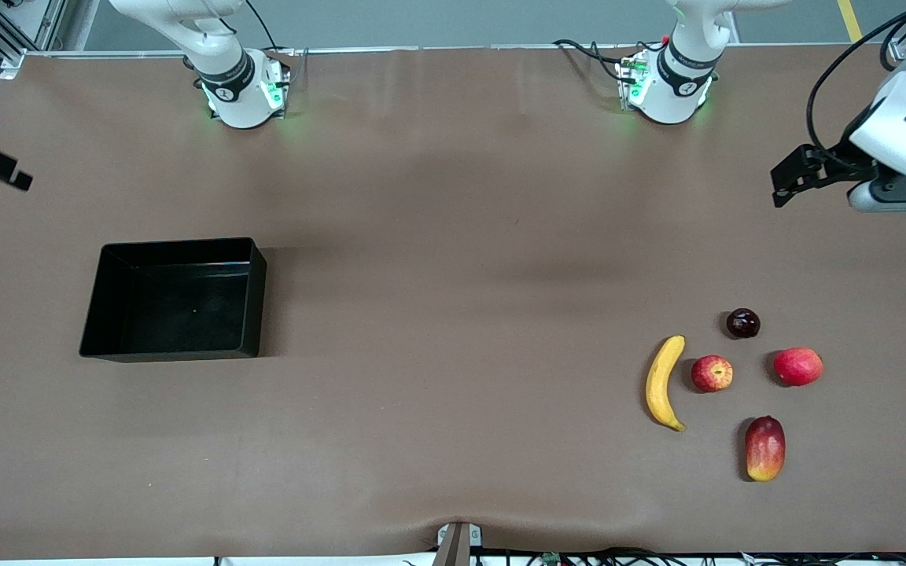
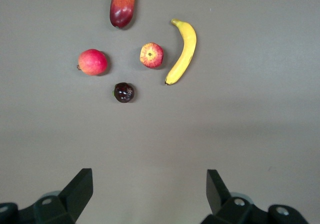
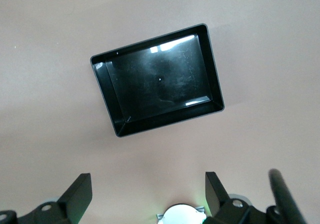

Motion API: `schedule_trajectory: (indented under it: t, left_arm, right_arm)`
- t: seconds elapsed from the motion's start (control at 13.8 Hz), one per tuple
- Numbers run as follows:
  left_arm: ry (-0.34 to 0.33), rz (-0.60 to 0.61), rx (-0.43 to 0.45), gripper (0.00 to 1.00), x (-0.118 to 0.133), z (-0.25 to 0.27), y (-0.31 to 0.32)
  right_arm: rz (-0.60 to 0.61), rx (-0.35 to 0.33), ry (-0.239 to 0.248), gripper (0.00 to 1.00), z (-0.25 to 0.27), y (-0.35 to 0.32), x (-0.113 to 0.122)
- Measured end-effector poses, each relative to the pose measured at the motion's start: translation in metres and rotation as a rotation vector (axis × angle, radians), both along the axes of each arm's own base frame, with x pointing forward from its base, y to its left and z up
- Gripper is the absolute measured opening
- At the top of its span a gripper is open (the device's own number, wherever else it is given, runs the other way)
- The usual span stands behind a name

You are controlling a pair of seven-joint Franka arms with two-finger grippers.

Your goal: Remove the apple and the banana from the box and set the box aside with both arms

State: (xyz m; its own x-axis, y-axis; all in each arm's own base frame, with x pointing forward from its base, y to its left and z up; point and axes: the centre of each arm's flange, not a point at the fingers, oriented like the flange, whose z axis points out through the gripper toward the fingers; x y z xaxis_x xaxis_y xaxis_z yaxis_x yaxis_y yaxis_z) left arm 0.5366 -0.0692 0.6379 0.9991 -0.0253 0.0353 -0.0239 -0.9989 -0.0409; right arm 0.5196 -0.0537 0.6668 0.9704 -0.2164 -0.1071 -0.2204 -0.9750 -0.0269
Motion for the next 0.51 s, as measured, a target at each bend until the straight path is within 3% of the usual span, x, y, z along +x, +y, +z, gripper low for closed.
schedule_trajectory:
  t: [0.29,0.51]
  left_arm:
    - [-0.020,-0.025,-0.001,1.00,0.000,0.012,0.002]
    - [-0.022,-0.025,-0.002,1.00,0.000,0.013,0.002]
  right_arm:
    - [-0.023,0.007,-0.010,1.00,-0.006,-0.013,-0.023]
    - [-0.002,0.006,-0.014,1.00,-0.007,-0.003,-0.027]
